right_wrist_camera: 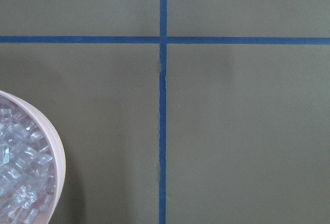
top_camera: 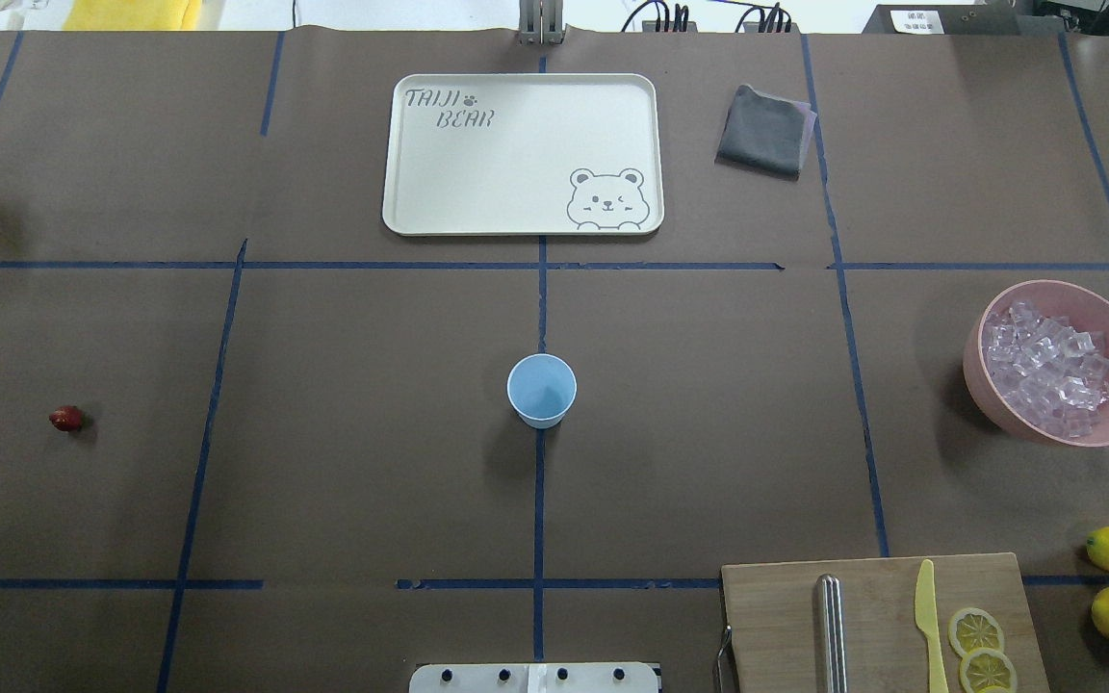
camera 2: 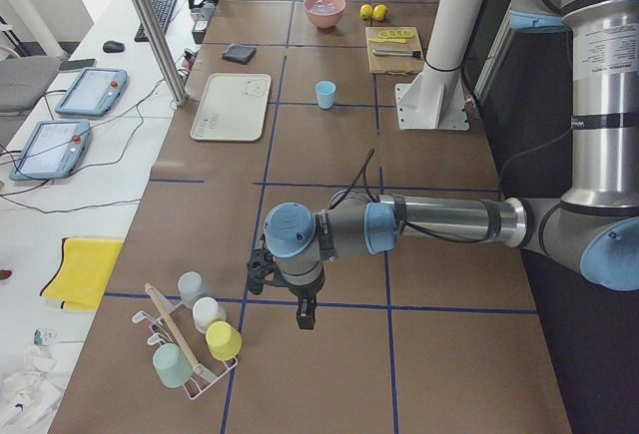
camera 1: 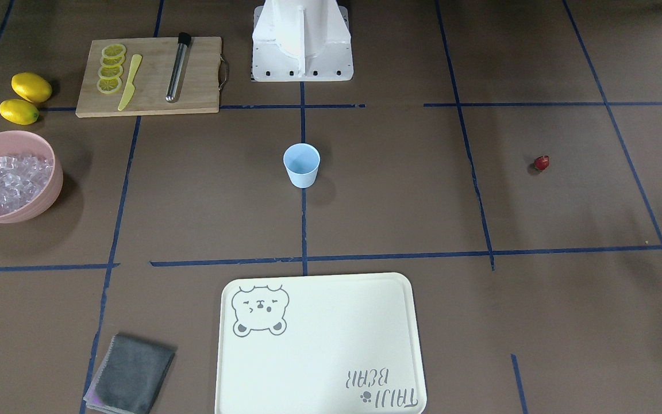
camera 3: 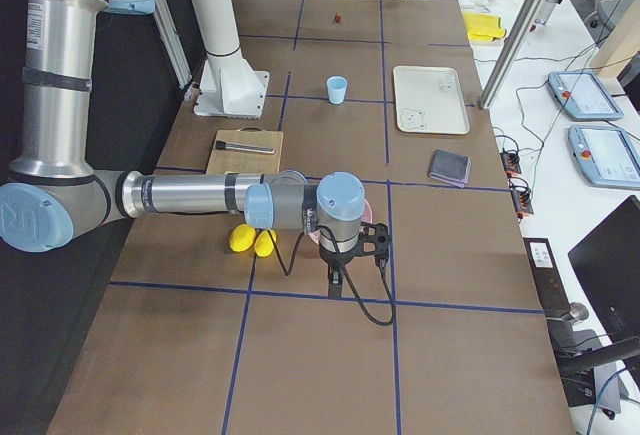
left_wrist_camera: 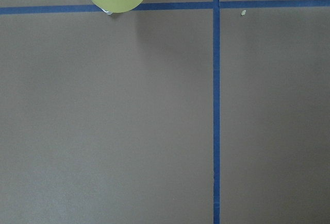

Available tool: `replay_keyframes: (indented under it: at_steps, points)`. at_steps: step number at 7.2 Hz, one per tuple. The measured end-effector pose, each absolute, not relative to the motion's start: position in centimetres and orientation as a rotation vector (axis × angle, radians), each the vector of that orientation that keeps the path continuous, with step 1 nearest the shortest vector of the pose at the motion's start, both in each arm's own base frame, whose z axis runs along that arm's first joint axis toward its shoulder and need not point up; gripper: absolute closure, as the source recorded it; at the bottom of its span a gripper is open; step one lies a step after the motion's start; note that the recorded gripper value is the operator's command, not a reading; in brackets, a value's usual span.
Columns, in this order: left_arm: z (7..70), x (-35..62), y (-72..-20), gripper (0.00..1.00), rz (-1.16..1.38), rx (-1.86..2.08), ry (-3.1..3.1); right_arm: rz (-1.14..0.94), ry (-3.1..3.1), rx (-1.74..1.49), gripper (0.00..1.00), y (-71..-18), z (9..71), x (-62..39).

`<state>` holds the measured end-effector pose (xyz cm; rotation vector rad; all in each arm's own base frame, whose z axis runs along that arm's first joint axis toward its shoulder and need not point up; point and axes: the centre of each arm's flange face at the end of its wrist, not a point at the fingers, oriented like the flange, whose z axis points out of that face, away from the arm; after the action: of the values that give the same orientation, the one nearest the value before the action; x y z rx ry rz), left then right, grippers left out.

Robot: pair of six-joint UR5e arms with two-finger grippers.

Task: Put ice and strawberries in cup
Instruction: 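Move the right gripper over the pink bowl of ice cubes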

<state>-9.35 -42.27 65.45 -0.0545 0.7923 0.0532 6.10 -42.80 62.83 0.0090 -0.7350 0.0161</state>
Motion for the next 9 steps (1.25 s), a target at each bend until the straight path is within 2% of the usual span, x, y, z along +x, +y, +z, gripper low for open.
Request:
replay_keyframes:
  at_steps: [5,9]
  points:
    - [65.6,-9.3,-42.2,0.00,0.055,-0.057,0.794,-0.001,-0.731,0.036,0.00,-43.2,62.6,5.8]
    - [65.1,-9.4,-42.2,0.00,0.056,-0.048,0.792,-0.012,-0.758,0.111,0.00,-46.8,61.9,4.9]
